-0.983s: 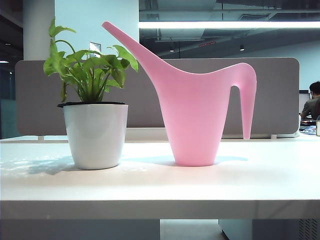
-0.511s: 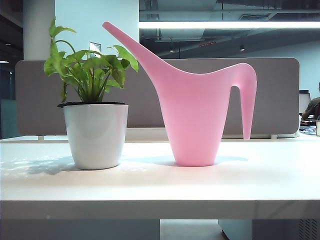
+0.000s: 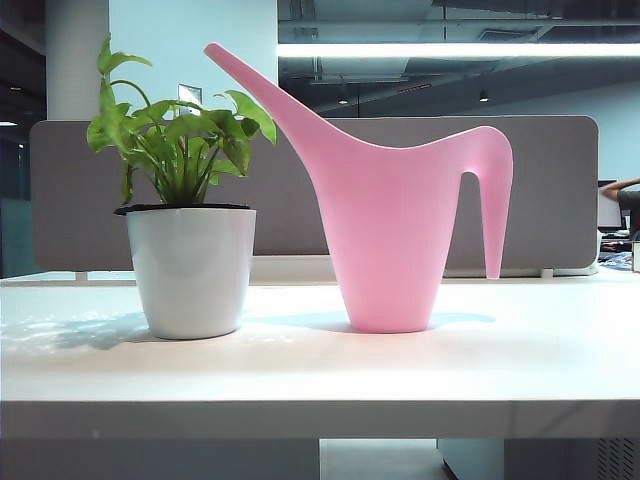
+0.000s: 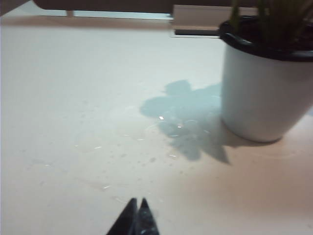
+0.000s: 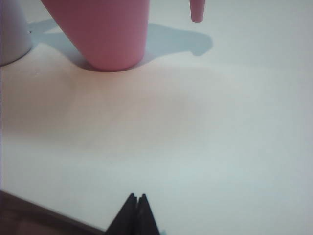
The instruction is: Pick up the watering can from the table, water the potted plant, and put the can back.
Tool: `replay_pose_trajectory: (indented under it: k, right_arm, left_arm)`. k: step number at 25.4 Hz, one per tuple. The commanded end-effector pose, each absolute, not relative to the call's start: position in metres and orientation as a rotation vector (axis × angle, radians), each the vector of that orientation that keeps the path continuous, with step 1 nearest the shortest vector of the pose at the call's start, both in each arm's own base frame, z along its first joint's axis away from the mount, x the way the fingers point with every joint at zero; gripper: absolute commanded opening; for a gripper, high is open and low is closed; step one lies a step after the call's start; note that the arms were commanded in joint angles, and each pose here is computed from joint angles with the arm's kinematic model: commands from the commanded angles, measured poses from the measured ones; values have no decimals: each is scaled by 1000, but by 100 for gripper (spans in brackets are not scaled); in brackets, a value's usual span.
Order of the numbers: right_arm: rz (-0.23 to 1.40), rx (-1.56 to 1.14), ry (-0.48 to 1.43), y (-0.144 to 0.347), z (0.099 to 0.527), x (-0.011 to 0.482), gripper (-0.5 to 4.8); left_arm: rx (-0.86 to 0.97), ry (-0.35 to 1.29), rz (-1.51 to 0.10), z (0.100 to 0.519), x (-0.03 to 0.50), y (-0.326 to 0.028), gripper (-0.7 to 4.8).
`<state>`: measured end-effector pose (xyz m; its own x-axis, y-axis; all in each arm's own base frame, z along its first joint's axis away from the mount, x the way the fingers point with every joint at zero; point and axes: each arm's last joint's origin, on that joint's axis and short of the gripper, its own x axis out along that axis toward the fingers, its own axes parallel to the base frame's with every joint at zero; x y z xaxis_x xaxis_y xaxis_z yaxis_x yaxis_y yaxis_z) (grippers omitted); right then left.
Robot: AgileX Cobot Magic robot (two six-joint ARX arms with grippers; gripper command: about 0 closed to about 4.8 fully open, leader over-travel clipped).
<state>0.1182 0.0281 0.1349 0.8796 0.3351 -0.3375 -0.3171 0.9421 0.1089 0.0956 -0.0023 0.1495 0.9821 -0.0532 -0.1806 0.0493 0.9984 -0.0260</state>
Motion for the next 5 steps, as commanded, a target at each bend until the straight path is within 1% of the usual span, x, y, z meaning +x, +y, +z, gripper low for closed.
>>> replay_pose_trajectory:
  k: [1,5]
  right_arm:
    - [339,52,350,28,136,118,-5]
    - [339,52,350,28,136,118,-5]
  left_arm:
    - [-17,180,-71,149,96,-4,3]
    - [-17,180,-71,149,96,-4,3]
